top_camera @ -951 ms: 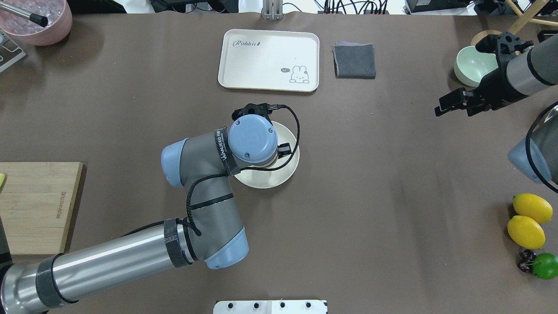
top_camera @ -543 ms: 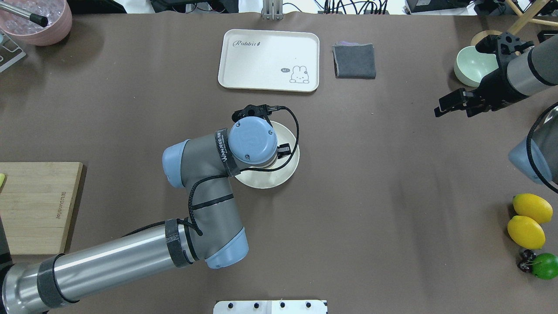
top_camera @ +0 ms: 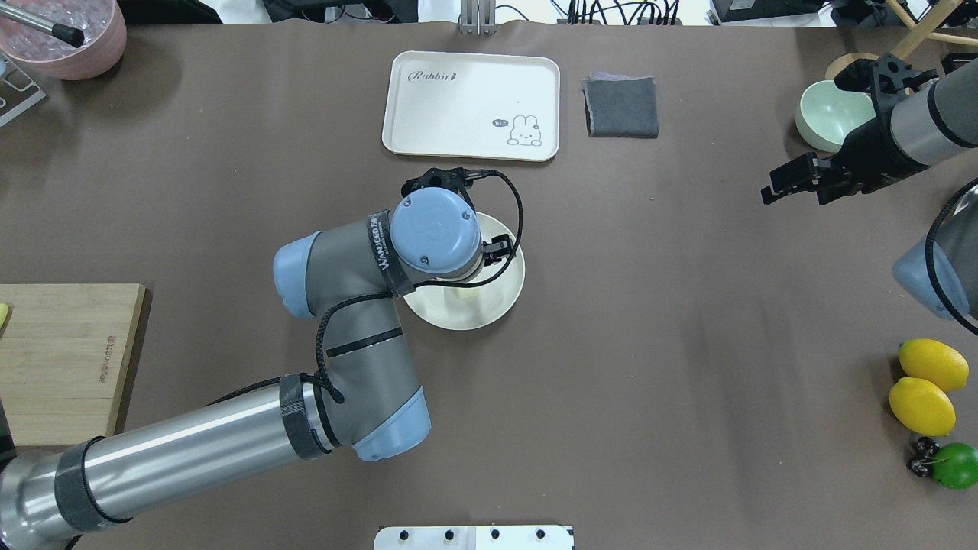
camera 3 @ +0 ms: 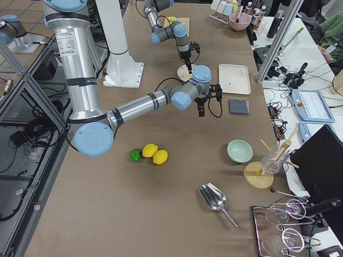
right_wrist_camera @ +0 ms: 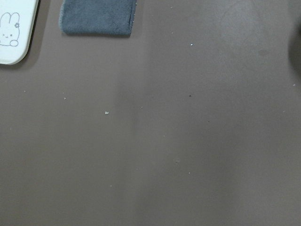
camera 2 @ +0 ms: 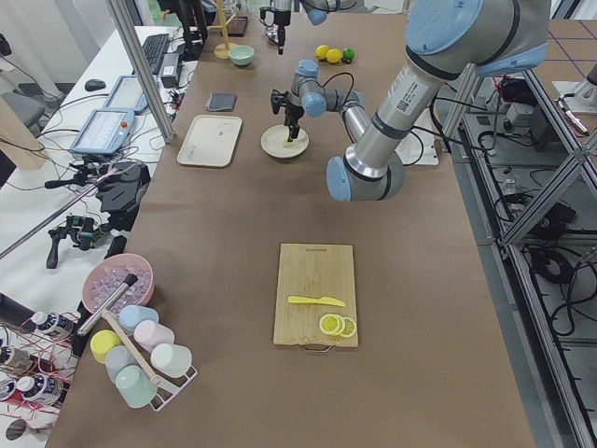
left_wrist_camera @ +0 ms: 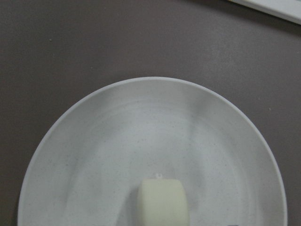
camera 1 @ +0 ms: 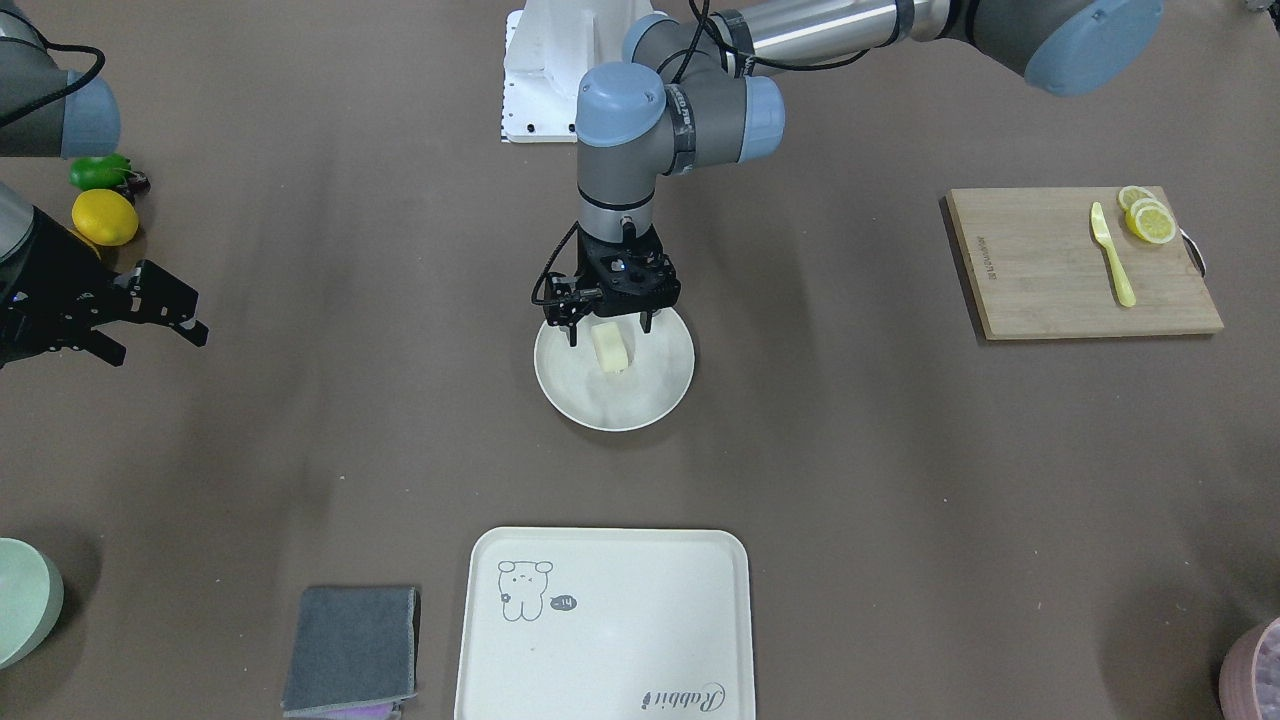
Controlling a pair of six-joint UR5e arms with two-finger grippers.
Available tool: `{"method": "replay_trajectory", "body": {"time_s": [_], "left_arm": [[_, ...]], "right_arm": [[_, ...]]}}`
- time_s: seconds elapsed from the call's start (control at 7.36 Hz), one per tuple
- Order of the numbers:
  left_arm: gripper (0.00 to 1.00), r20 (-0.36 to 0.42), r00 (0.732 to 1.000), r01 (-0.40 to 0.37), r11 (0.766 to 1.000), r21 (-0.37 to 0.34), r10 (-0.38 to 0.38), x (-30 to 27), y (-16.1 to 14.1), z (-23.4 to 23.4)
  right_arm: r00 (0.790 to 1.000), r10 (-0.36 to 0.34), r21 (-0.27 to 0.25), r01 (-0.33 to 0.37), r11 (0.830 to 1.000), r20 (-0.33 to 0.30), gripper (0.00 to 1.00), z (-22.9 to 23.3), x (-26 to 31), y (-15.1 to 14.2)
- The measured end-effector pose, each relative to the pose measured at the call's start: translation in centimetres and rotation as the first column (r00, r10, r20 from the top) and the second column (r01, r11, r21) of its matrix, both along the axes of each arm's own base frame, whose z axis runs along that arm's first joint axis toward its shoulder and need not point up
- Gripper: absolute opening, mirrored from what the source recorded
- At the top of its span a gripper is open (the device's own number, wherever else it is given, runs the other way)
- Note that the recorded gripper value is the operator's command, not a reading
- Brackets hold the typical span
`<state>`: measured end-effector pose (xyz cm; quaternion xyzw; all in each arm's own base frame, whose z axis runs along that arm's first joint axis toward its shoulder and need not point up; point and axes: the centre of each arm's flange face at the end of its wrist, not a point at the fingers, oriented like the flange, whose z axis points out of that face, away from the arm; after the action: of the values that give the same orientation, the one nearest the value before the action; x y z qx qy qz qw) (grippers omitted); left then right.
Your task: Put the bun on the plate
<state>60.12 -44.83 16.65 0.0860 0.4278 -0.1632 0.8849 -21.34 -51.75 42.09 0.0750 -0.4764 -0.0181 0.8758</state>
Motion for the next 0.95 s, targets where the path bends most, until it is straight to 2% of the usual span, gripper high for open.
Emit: {"method": "replay_trajectory", "body": {"time_s": [0.27, 0.68, 0.95], "left_arm": [[0.98, -0.025, 0.999, 0.027, 0.999, 0.038, -0.026, -5.0, -0.4, 0.9], [0.98, -0.066, 0.992, 0.114, 0.99, 0.086, -0.109, -13.5, -2.0, 1.6], [0.98, -0.039, 0.989, 0.145, 0.984, 0.108, -0.141, -16.8, -2.4, 4.0]], "right_arm": [[1.0, 0.027, 0.027, -0.027, 0.999, -0.006, 1.0, -0.4, 1.0, -0.2], [0.994, 0.072, 0.099, -0.064, 0.993, -0.079, 1.0, -0.1, -1.2, -0.2], [0.992, 0.083, 0.099, -0.073, 0.992, -0.099, 1.0, 0.4, -1.0, -0.5]]}}
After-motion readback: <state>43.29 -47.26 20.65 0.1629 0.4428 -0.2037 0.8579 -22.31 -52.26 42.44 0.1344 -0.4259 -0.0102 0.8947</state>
